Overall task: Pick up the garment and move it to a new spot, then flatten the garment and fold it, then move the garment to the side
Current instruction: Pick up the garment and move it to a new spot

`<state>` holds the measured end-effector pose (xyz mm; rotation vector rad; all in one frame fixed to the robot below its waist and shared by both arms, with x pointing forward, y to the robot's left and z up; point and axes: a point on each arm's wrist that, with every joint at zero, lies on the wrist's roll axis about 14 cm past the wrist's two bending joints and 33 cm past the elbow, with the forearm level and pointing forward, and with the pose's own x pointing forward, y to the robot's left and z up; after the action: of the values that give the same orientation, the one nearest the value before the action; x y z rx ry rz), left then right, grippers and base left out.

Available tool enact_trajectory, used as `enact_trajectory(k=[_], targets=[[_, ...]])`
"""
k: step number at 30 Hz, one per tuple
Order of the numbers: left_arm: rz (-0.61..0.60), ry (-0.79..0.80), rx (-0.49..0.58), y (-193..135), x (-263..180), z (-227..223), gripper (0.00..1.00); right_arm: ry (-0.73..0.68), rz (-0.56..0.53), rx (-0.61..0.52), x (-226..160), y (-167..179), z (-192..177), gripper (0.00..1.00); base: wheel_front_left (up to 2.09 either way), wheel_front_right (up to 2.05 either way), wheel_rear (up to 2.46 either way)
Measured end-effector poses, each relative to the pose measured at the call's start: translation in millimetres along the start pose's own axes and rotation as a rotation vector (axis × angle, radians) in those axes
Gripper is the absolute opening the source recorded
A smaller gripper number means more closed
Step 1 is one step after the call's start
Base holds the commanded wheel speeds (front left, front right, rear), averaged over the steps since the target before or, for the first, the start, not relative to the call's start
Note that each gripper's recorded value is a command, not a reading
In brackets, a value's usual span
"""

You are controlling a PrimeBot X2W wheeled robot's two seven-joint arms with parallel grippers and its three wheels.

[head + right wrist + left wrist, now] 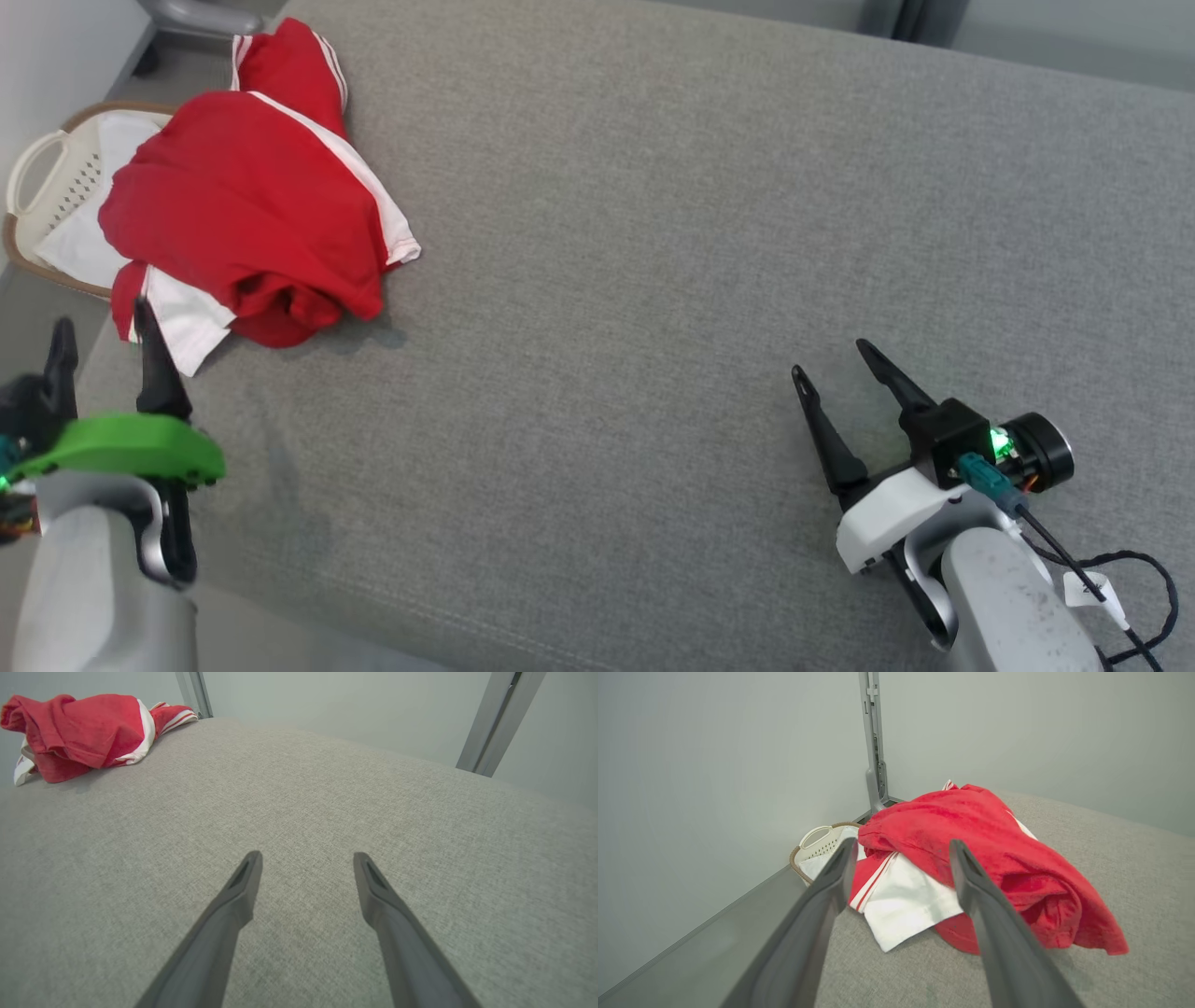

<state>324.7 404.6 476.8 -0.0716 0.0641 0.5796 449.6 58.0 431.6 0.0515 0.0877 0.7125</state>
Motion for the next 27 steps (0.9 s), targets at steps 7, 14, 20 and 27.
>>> enact_trajectory(k=[7, 14, 20, 27], targets=[[-0.084, 0.043, 0.021, -27.8, 55.3, 1.8, 1.0, 0.048, -0.026, 0.008, 6.6, -17.5, -28.7, 1.0, 0.0, 0.0, 0.0], [-0.054, 0.184, -0.046, -33.6, 87.3, -30.9, 1.0, 0.048, -0.048, 0.02, 12.0, -30.1, -39.1, 1.0, 0.0, 0.0, 0.0], [-0.064, 0.375, -0.041, -44.3, 87.3, -80.3, 1.0, 0.027, -0.083, 0.027, 10.9, -44.2, -37.1, 1.0, 0.0, 0.0, 0.0], [-0.085, 0.406, -0.02, -52.1, 83.8, -97.0, 0.0, 0.017, -0.124, 0.028, 3.9, -58.8, -32.8, 1.0, 0.0, 0.0, 0.0]])
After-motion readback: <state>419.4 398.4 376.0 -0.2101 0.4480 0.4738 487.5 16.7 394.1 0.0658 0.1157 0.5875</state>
